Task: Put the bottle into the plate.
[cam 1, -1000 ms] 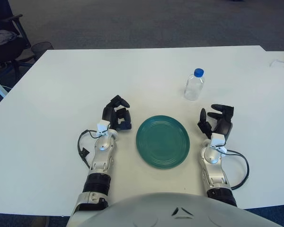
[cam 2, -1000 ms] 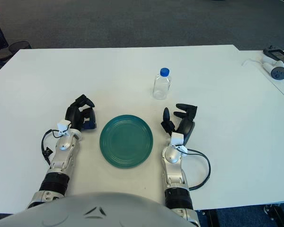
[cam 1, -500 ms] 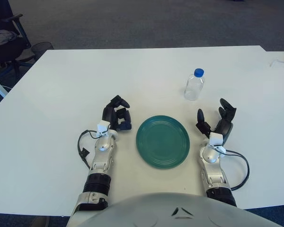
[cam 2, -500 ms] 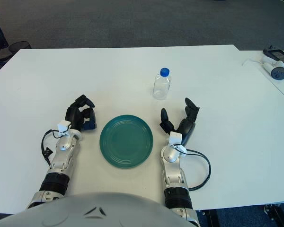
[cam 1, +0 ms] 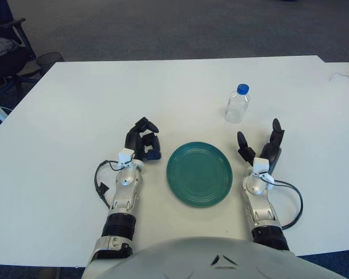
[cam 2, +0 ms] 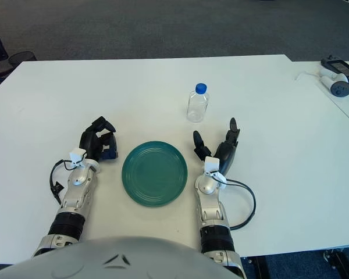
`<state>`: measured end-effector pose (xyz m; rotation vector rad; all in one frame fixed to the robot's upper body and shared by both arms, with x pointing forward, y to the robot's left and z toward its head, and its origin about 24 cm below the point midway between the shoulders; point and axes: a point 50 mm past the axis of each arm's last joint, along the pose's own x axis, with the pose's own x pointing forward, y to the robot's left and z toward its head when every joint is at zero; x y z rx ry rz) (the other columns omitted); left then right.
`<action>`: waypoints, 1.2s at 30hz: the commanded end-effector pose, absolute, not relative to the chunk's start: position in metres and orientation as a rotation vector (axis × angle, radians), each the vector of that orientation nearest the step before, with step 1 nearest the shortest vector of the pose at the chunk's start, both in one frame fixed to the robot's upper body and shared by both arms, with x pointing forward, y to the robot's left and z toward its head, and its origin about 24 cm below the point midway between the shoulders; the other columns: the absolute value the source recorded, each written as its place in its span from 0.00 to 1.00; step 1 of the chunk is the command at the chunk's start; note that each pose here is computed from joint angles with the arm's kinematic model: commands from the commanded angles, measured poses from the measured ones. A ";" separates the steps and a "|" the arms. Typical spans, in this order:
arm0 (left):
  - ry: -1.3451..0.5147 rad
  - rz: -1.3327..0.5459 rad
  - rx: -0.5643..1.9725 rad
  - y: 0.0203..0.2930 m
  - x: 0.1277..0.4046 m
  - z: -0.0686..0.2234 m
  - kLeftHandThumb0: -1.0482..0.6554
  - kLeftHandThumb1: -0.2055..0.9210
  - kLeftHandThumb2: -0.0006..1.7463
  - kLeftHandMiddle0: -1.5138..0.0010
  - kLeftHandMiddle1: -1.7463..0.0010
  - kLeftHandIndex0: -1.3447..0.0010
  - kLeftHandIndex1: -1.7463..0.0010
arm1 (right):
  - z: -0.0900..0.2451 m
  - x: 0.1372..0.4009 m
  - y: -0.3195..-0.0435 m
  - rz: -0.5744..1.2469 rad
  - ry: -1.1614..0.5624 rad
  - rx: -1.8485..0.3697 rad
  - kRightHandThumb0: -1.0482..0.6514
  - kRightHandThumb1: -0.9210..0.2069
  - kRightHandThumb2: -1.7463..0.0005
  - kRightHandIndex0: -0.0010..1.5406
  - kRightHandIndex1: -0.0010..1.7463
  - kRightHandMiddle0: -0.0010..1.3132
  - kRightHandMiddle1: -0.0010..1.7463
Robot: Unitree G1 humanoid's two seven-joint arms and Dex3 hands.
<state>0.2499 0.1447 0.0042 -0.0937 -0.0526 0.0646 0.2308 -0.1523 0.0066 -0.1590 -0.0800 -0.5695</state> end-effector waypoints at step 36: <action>-0.003 0.093 -0.107 0.148 0.244 -0.006 0.26 0.21 0.96 0.13 0.00 0.36 0.00 | 0.010 0.274 -0.137 -0.414 0.042 -0.235 0.05 0.00 0.84 0.03 0.01 0.01 0.01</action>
